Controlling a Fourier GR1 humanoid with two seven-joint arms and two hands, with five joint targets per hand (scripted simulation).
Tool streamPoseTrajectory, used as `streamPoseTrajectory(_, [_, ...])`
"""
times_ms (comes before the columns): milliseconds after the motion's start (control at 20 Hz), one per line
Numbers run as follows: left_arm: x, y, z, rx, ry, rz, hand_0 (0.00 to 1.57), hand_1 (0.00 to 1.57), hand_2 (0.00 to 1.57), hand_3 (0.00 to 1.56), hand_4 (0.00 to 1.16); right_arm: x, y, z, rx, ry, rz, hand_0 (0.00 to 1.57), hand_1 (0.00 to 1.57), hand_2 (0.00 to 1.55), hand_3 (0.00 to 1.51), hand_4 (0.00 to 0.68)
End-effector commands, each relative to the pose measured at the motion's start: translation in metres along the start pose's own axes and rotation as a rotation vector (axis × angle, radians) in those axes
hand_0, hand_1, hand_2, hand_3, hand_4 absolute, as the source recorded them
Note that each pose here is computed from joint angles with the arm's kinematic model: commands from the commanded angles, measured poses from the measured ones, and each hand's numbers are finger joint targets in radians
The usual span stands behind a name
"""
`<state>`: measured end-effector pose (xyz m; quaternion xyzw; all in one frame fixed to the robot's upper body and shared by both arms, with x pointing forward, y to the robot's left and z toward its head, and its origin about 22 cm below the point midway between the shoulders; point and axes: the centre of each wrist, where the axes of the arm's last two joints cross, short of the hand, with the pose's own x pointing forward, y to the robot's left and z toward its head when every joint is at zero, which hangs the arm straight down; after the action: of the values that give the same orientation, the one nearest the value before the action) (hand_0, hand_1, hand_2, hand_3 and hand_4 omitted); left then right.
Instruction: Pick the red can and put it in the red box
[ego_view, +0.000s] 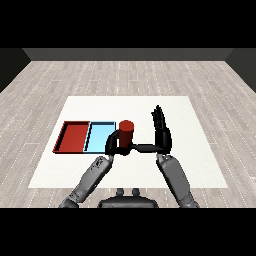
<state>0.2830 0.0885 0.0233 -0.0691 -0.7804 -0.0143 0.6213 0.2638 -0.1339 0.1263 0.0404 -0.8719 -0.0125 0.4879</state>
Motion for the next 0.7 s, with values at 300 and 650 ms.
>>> streamPoseTrajectory(300, [0.016,0.064,-0.0272,0.105,-0.045,-0.130,1.57,1.57,1.57,1.46,1.14,0.007,-0.091,0.041,-0.102,0.001,0.078,0.00,0.00,0.00,0.00,0.000])
streamPoseTrajectory(650, [0.042,0.153,-0.0403,0.271,0.055,-0.311,1.57,1.57,1.57,1.49,1.13,-0.007,-0.107,0.063,-0.170,0.038,0.129,0.00,0.00,0.00,0.00,0.000])
